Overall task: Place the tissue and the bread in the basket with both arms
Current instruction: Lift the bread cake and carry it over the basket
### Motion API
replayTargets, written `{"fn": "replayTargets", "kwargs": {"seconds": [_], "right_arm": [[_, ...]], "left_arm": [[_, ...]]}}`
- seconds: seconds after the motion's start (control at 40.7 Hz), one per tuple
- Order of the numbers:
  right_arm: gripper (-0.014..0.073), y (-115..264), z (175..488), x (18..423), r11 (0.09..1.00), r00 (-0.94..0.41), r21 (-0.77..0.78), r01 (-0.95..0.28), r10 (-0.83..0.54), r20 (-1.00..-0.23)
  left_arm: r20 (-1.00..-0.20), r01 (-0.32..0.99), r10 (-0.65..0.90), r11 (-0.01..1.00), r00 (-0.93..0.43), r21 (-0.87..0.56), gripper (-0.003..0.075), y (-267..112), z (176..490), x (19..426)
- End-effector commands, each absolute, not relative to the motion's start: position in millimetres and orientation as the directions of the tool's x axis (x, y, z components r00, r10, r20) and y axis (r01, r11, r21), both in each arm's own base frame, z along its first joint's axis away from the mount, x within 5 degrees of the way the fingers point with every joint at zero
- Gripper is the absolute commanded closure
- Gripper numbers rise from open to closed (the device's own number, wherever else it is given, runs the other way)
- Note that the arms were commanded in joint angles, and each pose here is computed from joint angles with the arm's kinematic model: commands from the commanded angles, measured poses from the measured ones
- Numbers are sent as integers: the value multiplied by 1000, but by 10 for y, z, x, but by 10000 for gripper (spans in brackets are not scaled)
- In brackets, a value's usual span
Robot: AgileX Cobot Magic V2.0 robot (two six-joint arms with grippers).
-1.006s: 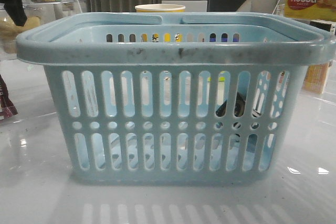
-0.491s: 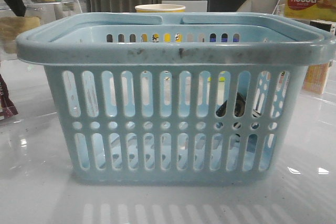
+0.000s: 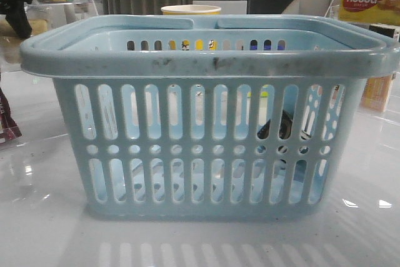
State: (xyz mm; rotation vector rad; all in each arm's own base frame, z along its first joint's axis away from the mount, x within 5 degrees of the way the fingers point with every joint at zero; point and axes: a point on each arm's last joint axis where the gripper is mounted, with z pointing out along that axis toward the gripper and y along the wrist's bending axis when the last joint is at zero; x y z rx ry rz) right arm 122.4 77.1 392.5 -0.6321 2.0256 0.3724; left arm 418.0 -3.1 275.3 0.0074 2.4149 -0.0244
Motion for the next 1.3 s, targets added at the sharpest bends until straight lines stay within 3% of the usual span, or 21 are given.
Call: {"fn": "replayTargets", "kwargs": {"seconds": [0.0, 0.196, 0.393, 0.614, 0.859, 1.006, 1.276], "right_arm": [[159, 765, 4060, 1234, 823, -341, -16, -568, -253, -906], [159, 765, 4060, 1234, 823, -341, -16, -568, -253, -906], [159, 765, 4060, 1234, 823, -341, -16, -568, -253, -906], [159, 765, 4060, 1234, 823, -341, -16, -568, -253, -906], [159, 765, 4060, 1234, 823, -341, -16, -568, -253, -906], [159, 765, 4060, 1234, 823, -341, -16, -568, -253, -906], [159, 765, 4060, 1234, 823, -341, -16, -568, -253, -906]], "left_arm": [[-768, 5, -18, 1000, -641, -29, 376, -32, 3176, 4121], [-795, 6, -35, 999, -606, -49, 526, -43, 3458, 3948], [-814, 14, -61, 996, -578, -85, 623, -71, 3772, 3694], [-849, 49, -106, 987, -518, -153, 627, -150, 4139, 3377], [-877, 301, 58, 949, -477, -100, 627, -686, 4391, 3003], [-875, 440, 131, 892, -466, -101, 627, -1119, 4337, 2809], [-859, 663, 302, 746, -414, -57, 627, -1873, 3862, 2455]]}}
